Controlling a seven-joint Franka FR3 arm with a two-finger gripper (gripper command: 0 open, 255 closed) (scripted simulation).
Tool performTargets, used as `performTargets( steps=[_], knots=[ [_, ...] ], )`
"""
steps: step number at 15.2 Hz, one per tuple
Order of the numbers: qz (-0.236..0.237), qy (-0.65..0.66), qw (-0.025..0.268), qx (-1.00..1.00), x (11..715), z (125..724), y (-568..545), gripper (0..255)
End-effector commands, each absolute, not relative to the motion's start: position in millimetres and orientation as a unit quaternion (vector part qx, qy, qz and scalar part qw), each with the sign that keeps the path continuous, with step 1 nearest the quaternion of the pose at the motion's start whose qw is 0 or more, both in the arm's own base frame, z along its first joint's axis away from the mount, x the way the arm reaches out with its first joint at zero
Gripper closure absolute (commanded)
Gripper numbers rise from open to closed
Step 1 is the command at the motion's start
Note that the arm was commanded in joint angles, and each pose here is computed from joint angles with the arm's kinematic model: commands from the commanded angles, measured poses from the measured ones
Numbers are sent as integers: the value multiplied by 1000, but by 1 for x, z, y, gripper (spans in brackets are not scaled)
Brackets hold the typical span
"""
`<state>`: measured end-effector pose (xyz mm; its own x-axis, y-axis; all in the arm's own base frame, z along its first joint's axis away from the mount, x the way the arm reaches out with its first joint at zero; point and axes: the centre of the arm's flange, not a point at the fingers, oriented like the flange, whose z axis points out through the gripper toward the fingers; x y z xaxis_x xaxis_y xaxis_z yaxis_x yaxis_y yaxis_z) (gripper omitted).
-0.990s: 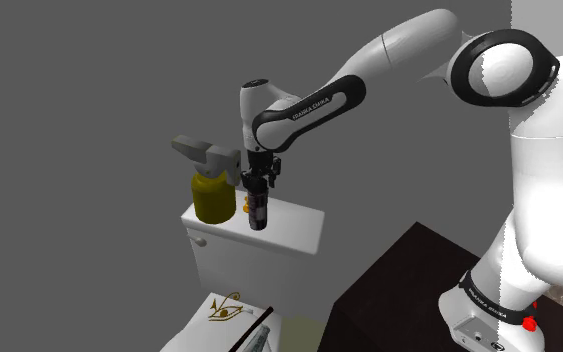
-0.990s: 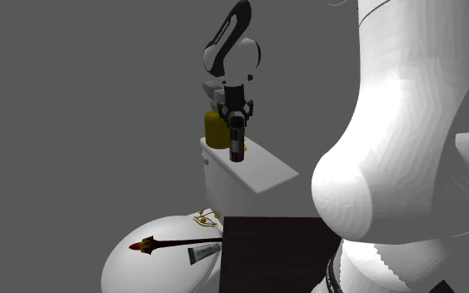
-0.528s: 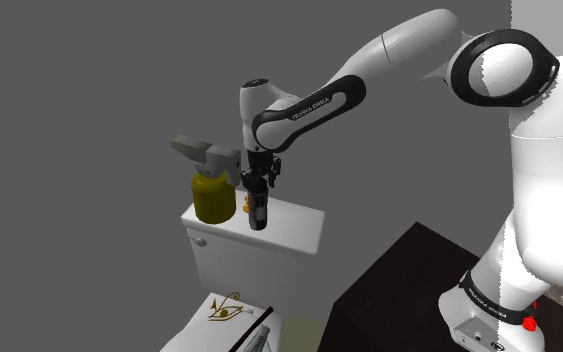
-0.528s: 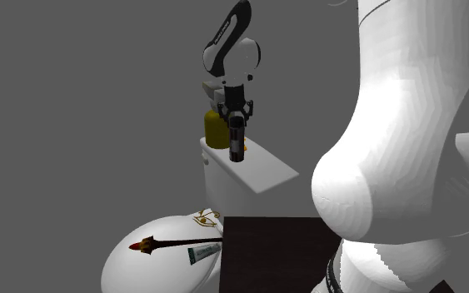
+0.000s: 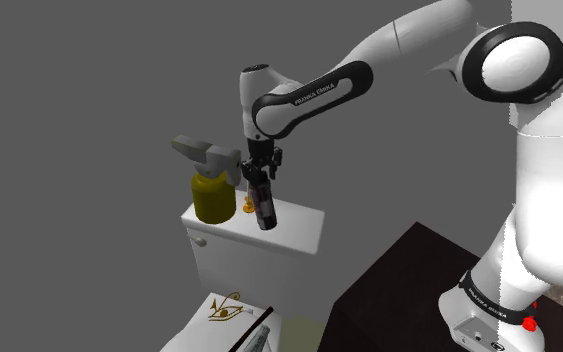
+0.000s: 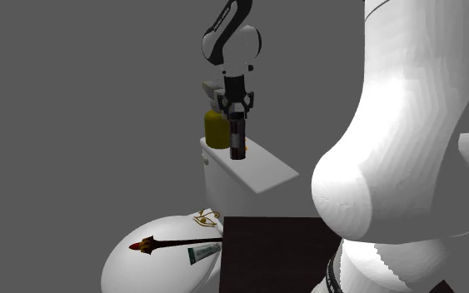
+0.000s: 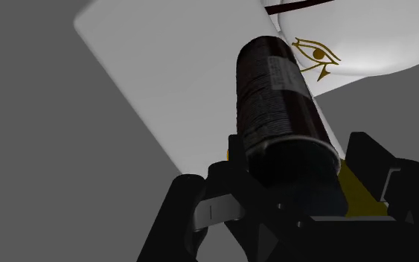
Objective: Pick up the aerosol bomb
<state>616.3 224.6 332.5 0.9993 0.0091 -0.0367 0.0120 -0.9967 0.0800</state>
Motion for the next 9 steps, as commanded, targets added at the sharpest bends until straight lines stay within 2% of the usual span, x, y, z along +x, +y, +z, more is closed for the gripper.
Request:
performTargets(
  steps=[1, 9],
  knots=[
    [-18, 5, 40, 999, 617, 343, 225, 255],
    [-18, 5, 40, 999, 617, 376, 225, 255]
  ],
)
